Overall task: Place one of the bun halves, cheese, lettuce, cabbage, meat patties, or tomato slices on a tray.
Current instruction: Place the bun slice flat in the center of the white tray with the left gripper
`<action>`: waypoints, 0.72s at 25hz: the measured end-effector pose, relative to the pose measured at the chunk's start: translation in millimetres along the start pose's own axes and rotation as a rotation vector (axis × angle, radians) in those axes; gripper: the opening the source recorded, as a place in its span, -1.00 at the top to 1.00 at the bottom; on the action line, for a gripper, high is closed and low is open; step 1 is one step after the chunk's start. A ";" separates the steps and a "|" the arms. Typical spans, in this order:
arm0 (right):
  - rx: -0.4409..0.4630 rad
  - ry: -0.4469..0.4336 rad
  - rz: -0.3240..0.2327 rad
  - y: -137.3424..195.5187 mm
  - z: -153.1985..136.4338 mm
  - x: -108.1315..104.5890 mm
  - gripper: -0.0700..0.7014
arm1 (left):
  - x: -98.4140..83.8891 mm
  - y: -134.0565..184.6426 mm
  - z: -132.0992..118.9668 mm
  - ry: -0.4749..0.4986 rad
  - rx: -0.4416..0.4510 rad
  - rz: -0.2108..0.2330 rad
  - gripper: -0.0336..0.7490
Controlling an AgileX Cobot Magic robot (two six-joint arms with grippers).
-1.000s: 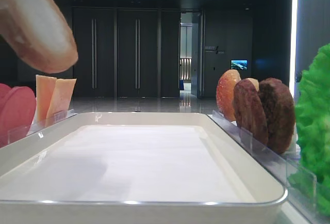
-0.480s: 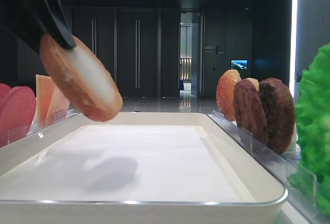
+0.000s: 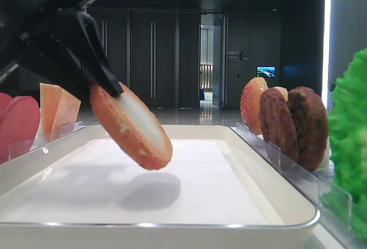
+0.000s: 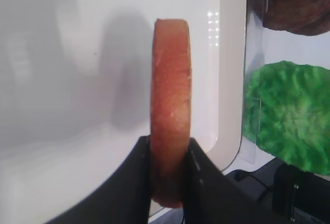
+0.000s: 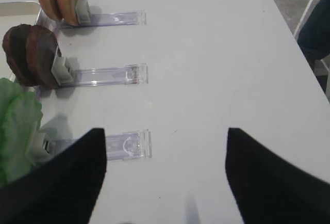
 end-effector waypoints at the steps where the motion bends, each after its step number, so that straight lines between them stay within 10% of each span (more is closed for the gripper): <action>1: 0.000 0.000 0.000 0.0 0.0 0.0 -0.40 | 1.0 -0.1 -2.7 0.003 0.004 0.003 0.60; 18: 0.000 0.000 0.000 0.0 0.0 0.0 -0.40 | 10.9 2.5 -17.9 -0.011 0.051 0.007 0.60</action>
Point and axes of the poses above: a point on each arm's last joint axis where the gripper is mounted, z pointing back along that axis away from the gripper, x along the wrist's bending axis when the last joint is at zero, y = z × x, the point moved 4 cm from there along -z, pointing out along that axis toward the gripper, and after that the axes turned 8 degrees about -z, right-handed, at the moved point
